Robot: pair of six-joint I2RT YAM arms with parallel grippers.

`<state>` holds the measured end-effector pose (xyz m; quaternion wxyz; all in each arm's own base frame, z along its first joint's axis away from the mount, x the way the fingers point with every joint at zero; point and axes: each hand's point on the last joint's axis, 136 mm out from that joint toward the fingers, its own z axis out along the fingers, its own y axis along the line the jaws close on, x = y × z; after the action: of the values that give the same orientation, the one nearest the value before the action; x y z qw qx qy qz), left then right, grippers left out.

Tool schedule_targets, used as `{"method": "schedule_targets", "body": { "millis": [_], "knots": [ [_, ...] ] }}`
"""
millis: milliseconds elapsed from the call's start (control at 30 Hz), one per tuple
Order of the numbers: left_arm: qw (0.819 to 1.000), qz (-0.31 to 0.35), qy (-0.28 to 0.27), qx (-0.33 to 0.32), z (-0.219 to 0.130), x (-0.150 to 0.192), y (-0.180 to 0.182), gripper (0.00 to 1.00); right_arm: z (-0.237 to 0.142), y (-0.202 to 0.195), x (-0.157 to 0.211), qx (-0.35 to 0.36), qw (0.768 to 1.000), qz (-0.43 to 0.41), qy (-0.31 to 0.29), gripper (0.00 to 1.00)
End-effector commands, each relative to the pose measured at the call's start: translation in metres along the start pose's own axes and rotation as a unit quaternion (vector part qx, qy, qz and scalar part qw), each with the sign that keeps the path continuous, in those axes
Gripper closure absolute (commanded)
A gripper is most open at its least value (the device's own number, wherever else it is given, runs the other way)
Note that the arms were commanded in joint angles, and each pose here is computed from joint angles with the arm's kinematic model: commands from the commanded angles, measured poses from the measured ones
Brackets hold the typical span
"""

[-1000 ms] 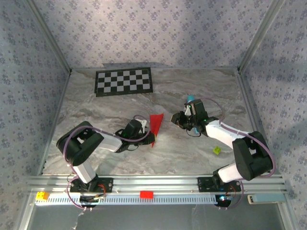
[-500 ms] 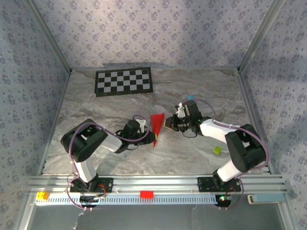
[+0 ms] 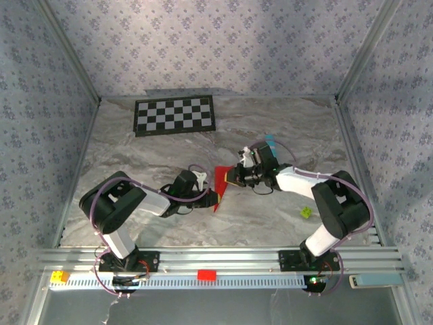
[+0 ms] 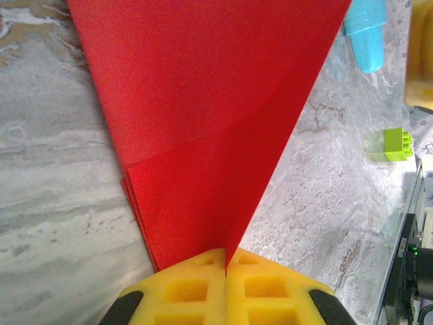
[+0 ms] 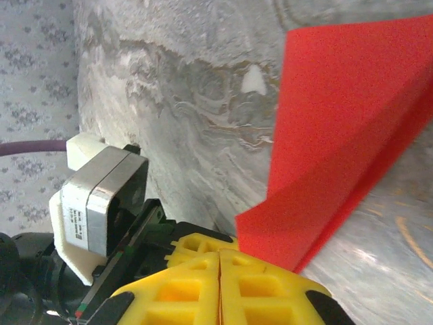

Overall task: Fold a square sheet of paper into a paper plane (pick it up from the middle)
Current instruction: Fold the wing for the fifth time at the center of the table.

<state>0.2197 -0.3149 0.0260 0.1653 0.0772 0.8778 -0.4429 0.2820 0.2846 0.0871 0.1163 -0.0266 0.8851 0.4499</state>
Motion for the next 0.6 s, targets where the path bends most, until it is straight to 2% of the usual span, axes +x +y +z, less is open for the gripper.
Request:
{"method": "schedule_targets", "body": {
  "millis": [0, 200, 567],
  "knots": [
    [0.999, -0.022, 0.022, -0.016, -0.002, 0.016, 0.013, 1.00, 0.012, 0.005, 0.003, -0.004, 1.000, -0.019, 0.025, 0.93],
    [0.998, -0.050, 0.018, -0.023, -0.003, 0.019, 0.020, 1.00, 0.023, -0.003, 0.002, 0.005, 0.999, -0.011, 0.031, 0.94],
    [0.995, -0.086, 0.016, -0.037, -0.003, 0.021, 0.029, 1.00, 0.010, -0.011, 0.001, -0.009, 1.000, -0.007, 0.019, 0.94]
  ]
}}
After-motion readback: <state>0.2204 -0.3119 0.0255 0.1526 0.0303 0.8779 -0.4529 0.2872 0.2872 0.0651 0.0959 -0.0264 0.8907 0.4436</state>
